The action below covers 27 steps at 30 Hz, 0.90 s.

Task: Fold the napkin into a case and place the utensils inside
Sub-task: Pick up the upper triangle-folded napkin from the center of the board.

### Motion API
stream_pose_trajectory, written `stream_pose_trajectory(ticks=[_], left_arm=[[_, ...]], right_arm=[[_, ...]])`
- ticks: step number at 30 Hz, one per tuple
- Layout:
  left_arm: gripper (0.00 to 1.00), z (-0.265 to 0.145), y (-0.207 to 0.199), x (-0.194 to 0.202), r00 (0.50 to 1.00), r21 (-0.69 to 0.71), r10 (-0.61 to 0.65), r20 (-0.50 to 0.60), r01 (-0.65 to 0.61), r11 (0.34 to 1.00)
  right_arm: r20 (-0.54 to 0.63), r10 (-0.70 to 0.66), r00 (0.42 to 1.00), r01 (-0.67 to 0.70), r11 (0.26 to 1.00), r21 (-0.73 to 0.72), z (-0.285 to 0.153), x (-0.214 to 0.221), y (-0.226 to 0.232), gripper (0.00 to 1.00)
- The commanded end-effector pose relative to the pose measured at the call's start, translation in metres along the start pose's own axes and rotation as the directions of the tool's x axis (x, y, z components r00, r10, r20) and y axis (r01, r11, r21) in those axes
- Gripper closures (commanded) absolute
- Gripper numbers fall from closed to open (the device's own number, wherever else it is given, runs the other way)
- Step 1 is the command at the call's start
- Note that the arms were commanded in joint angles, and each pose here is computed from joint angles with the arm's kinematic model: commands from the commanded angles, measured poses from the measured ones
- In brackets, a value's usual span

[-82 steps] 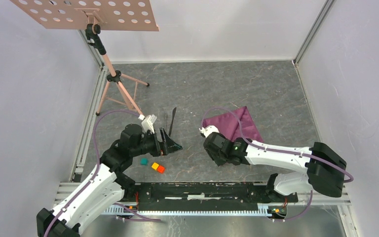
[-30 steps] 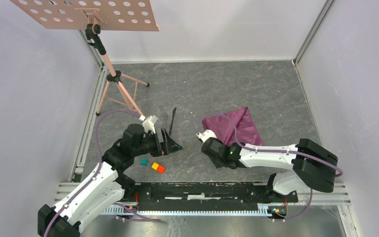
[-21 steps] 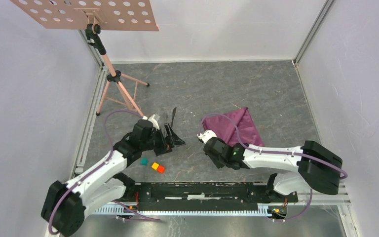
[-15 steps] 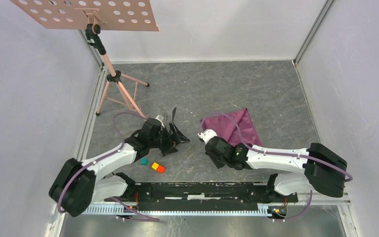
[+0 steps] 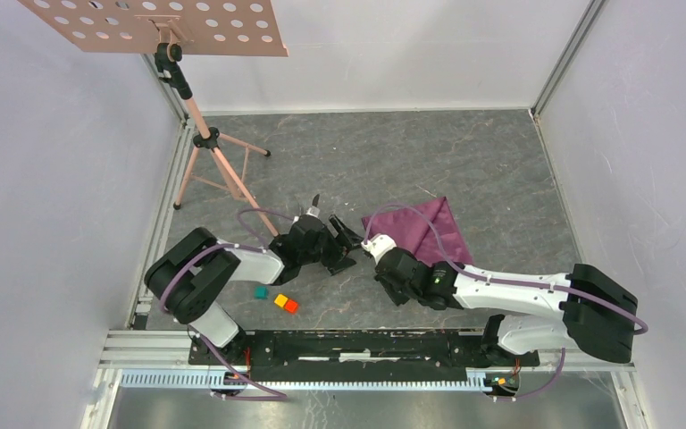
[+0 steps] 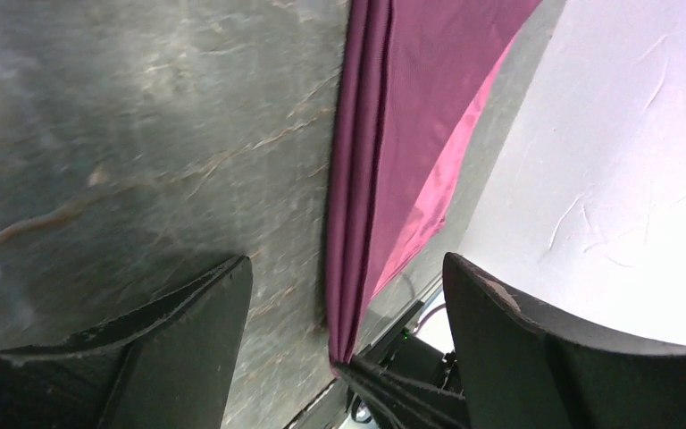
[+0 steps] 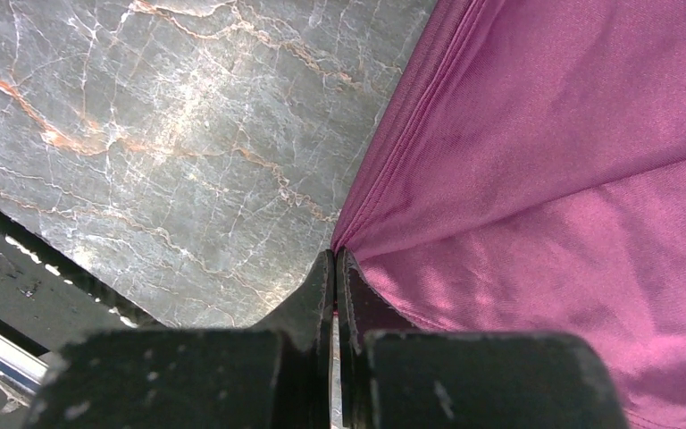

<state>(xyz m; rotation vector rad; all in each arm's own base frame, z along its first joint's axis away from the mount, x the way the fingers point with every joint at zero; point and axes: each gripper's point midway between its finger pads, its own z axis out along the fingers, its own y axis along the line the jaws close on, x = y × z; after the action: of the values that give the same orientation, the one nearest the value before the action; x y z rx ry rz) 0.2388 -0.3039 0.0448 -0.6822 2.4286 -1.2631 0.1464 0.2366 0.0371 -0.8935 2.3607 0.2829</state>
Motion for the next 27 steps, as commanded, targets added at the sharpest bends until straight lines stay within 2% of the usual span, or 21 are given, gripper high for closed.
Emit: stream_pose_trajectory(ticks=[1,6,14,24,27], left_arm=[[0.14,0.018,-0.028,-0.017,0.995,0.082,-0.037,0.092,0.030,0.996],[0.20,0.039,-0.019,-0.019,0.992,0.030,-0.036,0.121,0.033,0.999],[0.26,0.045,-0.002,-0.032,0.977,-0.039,-0.014,0.215,0.023,0.999],[0.38,0.065,-0.001,-0.038,0.977,-0.055,-0.001,0.215,0.013,0.998],[0.46,0.066,-0.001,-0.041,0.976,-0.058,0.004,0.220,0.009,0.998]], right_arm=[[0.053,0.003,0.999,-0.002,1.000,-0.018,-0.003,-0.012,0.002,1.00],[0.094,0.017,0.995,-0.015,1.000,-0.017,-0.010,-0.022,0.001,1.00],[0.120,0.030,0.992,-0.028,0.999,-0.021,-0.015,-0.025,-0.003,1.00],[0.119,0.028,0.993,-0.024,0.999,-0.032,-0.014,-0.021,-0.004,1.00],[0.121,0.025,0.992,-0.021,0.999,-0.038,-0.014,-0.021,-0.004,1.00]])
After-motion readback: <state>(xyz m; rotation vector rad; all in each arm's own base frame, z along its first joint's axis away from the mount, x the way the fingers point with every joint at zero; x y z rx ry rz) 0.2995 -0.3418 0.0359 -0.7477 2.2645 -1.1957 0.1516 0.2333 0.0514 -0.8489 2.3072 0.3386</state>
